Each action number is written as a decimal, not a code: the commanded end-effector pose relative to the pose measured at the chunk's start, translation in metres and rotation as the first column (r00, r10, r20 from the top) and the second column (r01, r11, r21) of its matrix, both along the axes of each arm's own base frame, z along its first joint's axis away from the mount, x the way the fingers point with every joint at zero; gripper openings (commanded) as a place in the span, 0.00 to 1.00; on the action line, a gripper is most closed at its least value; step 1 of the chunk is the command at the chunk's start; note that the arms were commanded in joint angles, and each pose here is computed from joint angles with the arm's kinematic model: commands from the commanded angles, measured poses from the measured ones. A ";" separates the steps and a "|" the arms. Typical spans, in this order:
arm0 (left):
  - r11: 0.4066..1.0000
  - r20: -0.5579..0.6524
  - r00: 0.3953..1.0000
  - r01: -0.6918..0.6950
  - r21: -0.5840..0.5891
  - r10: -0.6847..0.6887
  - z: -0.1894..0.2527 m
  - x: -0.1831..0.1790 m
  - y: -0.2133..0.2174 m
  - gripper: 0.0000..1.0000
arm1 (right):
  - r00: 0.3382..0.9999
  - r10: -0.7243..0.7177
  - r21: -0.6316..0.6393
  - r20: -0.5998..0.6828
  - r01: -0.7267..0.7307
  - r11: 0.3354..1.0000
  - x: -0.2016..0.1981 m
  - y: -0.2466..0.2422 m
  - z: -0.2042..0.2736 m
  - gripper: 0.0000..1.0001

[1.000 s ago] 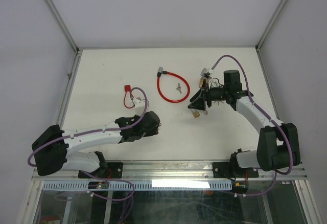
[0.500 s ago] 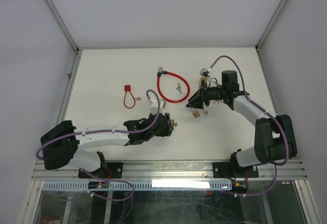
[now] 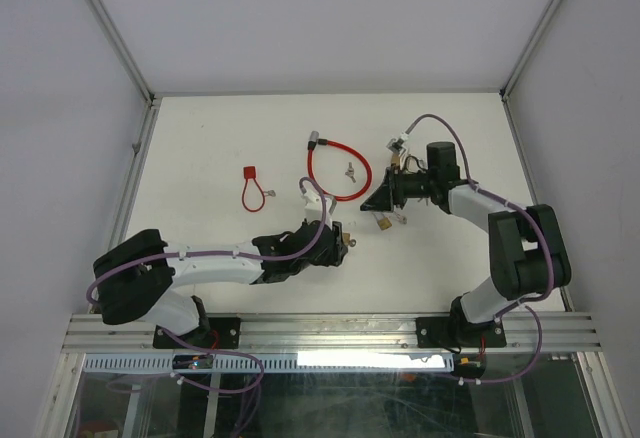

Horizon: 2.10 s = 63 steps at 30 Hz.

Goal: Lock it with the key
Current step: Pick up the lock from the center of the board.

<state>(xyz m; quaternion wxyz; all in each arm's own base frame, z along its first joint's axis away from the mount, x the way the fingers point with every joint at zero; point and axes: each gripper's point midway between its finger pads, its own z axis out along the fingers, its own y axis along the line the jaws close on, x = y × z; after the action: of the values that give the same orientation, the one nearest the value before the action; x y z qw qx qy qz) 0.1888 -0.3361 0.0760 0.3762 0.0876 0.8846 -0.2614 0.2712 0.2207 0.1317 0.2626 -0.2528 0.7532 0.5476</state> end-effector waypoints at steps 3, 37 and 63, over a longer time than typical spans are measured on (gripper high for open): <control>0.996 0.131 0.991 0.050 -0.076 -0.040 0.028 0.014 -0.025 0.13 | 0.998 0.031 -0.025 -0.064 -0.032 0.999 -0.007 0.016 -0.014 0.57; 0.999 0.295 0.955 0.023 0.031 -0.031 0.047 0.034 -0.033 0.13 | 0.942 0.180 -0.056 -0.283 -0.204 0.977 -0.047 0.059 -0.041 0.45; 0.914 0.483 0.812 0.402 -0.056 -0.327 0.098 -0.035 0.011 0.95 | 0.938 0.336 -0.095 0.082 -0.328 0.940 -0.046 0.043 0.000 0.00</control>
<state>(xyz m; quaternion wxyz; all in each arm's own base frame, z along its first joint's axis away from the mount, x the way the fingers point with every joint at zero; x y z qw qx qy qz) 0.1629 -0.3278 0.1345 0.4719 0.2530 0.7780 -0.3287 0.2191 0.2659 0.0891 0.1094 -0.3158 0.7615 0.5553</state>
